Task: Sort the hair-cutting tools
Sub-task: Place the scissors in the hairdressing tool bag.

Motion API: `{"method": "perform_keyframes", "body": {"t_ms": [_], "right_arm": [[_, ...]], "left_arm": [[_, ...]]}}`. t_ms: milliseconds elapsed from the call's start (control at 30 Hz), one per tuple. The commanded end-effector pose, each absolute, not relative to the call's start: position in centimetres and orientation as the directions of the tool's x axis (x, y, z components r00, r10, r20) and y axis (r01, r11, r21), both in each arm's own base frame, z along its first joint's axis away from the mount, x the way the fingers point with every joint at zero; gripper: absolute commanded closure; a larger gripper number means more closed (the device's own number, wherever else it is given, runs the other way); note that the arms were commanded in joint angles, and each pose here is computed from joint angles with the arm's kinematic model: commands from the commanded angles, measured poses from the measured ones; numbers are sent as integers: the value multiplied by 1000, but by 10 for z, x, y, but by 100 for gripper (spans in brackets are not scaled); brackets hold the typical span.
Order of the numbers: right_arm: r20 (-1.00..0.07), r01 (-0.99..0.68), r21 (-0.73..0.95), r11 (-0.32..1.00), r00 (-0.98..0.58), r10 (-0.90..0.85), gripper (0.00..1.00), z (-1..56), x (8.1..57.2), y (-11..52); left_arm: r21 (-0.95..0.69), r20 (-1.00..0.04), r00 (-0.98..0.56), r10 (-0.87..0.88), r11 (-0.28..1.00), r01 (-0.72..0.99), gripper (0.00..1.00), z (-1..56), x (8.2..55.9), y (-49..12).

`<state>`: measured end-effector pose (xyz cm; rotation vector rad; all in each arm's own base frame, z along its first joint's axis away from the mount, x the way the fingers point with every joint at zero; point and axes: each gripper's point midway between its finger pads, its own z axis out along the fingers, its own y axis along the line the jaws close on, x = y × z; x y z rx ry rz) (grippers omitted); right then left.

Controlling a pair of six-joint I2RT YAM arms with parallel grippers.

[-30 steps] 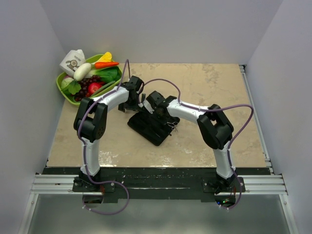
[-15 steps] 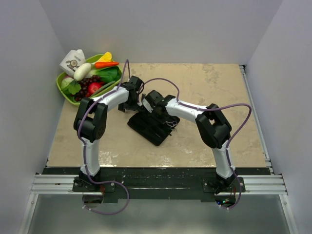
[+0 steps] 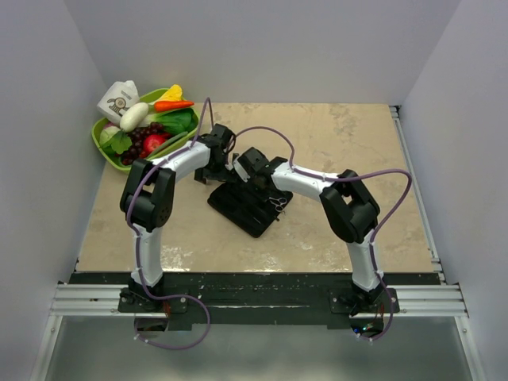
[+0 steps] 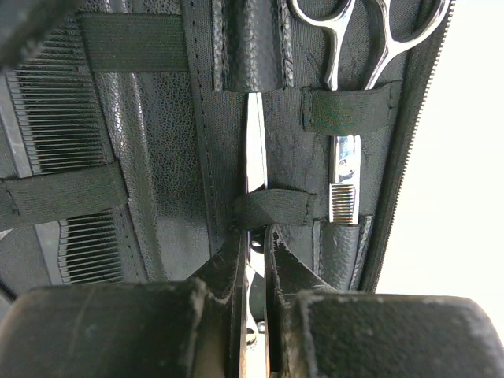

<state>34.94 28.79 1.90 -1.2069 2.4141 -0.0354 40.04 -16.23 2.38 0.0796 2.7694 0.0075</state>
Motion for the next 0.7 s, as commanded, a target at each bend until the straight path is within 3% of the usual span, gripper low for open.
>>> {"method": "perform_keyframes", "body": {"t_ms": [0, 233, 433, 667], "right_arm": [[-540, -791, -32, 611, -500, -676, 100, -41, 353, 353], [-588, -805, -12, 594, -475, -655, 99, -45, 367, 376], [-600, -796, 52, 603, -507, -619, 91, -45, 366, 388], [-588, -783, 51, 620, -525, -615, 67, -33, 366, 384]], "left_arm": [[-1, -333, -940, 77, 997, 82, 1, 18, 391, -169], [-7, -332, -940, 77, 996, 84, 1, 17, 390, -171], [-12, -330, -941, 77, 996, 86, 1, 17, 389, -171], [-12, -335, -939, 77, 996, 85, 1, 18, 388, -171]]}}
